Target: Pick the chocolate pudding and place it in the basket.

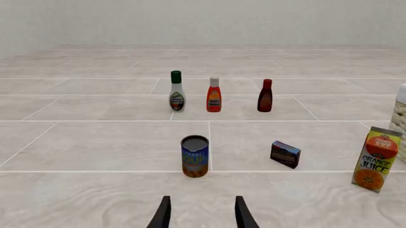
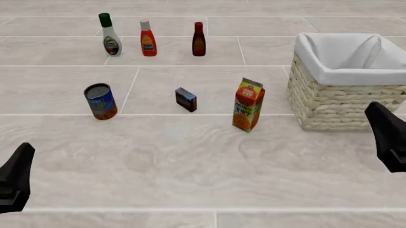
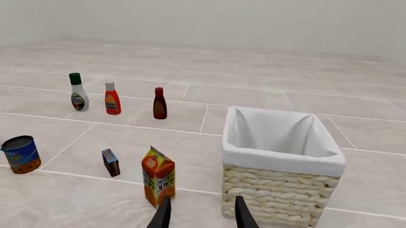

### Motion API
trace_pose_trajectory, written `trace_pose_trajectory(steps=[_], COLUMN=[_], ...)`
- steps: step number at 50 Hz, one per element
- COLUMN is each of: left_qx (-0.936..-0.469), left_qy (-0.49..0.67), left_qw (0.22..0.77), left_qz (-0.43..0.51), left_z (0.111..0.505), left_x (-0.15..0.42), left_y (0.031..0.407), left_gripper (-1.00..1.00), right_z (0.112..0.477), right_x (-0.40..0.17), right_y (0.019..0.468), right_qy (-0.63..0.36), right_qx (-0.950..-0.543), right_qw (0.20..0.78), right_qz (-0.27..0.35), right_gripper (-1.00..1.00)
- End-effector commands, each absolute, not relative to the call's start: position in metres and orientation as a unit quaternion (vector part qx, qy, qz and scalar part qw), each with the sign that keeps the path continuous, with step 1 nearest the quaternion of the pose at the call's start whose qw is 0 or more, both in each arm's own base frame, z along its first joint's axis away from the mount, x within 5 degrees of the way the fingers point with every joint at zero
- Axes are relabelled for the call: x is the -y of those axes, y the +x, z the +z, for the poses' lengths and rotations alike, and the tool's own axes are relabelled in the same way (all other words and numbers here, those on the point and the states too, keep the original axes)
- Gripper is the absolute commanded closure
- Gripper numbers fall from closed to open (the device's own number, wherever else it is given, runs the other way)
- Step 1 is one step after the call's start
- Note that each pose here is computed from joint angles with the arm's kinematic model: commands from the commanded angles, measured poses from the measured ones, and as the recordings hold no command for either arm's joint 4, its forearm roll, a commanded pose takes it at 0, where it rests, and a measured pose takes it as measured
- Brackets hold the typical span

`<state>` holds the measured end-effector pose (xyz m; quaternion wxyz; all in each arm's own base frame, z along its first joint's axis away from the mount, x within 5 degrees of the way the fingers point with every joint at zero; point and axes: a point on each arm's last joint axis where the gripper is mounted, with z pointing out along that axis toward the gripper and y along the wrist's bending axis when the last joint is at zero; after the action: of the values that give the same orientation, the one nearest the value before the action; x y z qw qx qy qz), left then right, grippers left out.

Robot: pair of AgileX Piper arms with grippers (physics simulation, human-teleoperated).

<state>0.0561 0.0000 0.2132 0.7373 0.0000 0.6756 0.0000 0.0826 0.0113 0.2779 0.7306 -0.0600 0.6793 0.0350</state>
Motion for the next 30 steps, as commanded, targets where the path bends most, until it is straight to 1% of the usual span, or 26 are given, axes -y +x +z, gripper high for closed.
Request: trace_pose_trajectory(steps=[1,2,11,19,30], left_qx=[-0.676,-0.676,-0.676,-0.676,-0.676], left_qy=[0.000,0.000,0.000,0.000,0.000], left_qw=[0.737,0.737,0.737,0.737,0.737], left_qz=[0.000,0.000,0.000,0.000,0.000], left_z=[0.213,0.213,0.213,0.213,0.213], left_x=[0.000,0.000,0.000,0.000,0.000], left_y=[0.056,0.056,0.056,0.056,0.056], left_gripper=[-1.00,-1.00,-1.00,-1.00,-1.00], right_z=[0.290,0.292,0.300,0.312,0.319], right_x=[-0.018,-0.018,-0.026,-0.033,-0.041], right_y=[0.094,0.093,0.103,0.109,0.120], right_qy=[-0.071,-0.076,-0.098,-0.116,-0.130], right_qx=[-0.681,-0.678,-0.678,-0.669,-0.671], right_qw=[0.726,0.729,0.725,0.729,0.723], right_qz=[0.062,0.057,0.075,0.086,0.099], right_gripper=[-1.00,-1.00,-1.00,-1.00,-1.00])
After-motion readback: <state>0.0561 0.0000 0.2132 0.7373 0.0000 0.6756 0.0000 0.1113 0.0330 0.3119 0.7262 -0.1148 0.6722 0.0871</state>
